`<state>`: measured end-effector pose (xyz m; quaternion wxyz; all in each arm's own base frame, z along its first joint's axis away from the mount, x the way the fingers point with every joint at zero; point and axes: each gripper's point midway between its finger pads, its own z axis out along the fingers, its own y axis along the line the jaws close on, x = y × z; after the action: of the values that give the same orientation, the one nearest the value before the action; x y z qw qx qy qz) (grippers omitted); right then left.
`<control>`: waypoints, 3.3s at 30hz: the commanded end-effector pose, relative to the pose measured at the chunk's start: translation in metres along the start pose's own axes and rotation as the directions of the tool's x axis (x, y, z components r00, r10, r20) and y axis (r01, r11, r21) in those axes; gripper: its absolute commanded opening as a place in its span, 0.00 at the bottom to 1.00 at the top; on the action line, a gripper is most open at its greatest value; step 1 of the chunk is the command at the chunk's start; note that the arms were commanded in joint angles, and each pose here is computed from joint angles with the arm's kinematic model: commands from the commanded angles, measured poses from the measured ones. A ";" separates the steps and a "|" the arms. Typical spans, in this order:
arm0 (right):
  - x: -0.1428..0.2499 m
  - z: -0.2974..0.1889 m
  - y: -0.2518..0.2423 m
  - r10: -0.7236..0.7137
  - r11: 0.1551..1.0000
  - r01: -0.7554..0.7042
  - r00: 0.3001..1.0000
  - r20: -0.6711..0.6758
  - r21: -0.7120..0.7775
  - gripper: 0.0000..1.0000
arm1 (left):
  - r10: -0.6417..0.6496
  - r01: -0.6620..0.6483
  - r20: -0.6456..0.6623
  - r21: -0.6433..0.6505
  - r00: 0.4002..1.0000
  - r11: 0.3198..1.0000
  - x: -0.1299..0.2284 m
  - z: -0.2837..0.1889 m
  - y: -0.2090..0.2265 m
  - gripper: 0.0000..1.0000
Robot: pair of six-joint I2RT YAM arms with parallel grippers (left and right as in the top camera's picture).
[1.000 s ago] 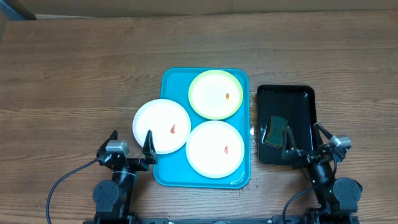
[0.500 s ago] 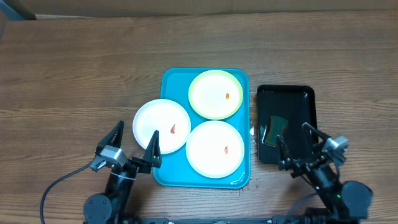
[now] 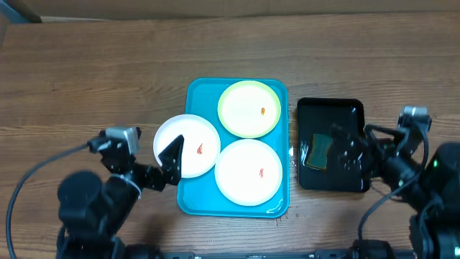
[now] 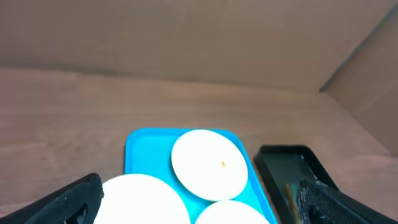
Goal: Clean dirty plates on tray and stack at the side
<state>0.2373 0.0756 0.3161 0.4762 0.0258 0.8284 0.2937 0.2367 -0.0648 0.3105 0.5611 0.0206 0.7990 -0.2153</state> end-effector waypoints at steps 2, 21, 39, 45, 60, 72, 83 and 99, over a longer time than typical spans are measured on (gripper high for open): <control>0.004 0.008 0.000 0.105 0.994 -0.106 0.992 -0.065 -0.010 1.00 | -0.001 0.014 -0.091 0.145 0.996 0.989 -0.001 0.012 -0.024 1.00; 0.116 0.101 -0.093 0.312 0.896 -0.064 0.796 -0.519 0.440 0.88 | -0.248 0.288 -0.495 0.005 0.833 0.958 0.075 0.042 -0.003 1.00; 0.193 0.182 -0.178 0.430 0.805 0.018 0.669 -0.606 0.592 0.04 | -0.115 0.186 -0.552 0.074 0.826 0.980 0.090 0.039 -0.020 1.00; 0.146 0.159 -0.178 0.398 0.756 0.086 0.726 -0.560 0.649 0.08 | -0.167 0.230 -0.551 0.046 0.818 0.972 0.089 0.040 -0.021 1.00; 0.196 0.138 -0.181 0.531 0.705 0.000 0.663 -0.527 0.710 0.34 | -0.167 0.227 -0.550 0.043 0.819 0.973 0.089 0.040 -0.020 1.00; 0.173 0.146 -0.186 0.457 0.726 0.029 0.726 -0.514 0.687 0.04 | -0.170 0.230 -0.556 0.040 0.814 0.972 0.090 0.042 -0.019 1.00; 0.150 0.147 -0.176 0.385 0.765 0.089 0.731 -0.564 0.637 0.50 | -0.181 0.243 -0.582 0.030 0.792 0.970 0.096 0.048 -0.017 1.00; 0.174 0.152 -0.205 0.422 0.696 0.035 0.788 -0.448 0.717 0.04 | 0.058 0.109 -0.538 0.274 0.841 0.956 0.084 0.048 -0.064 1.00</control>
<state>0.3130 0.0370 0.0153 0.1110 0.2186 0.9693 0.0161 0.2264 -0.1547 0.2289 0.2682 0.1228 0.8817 -0.3684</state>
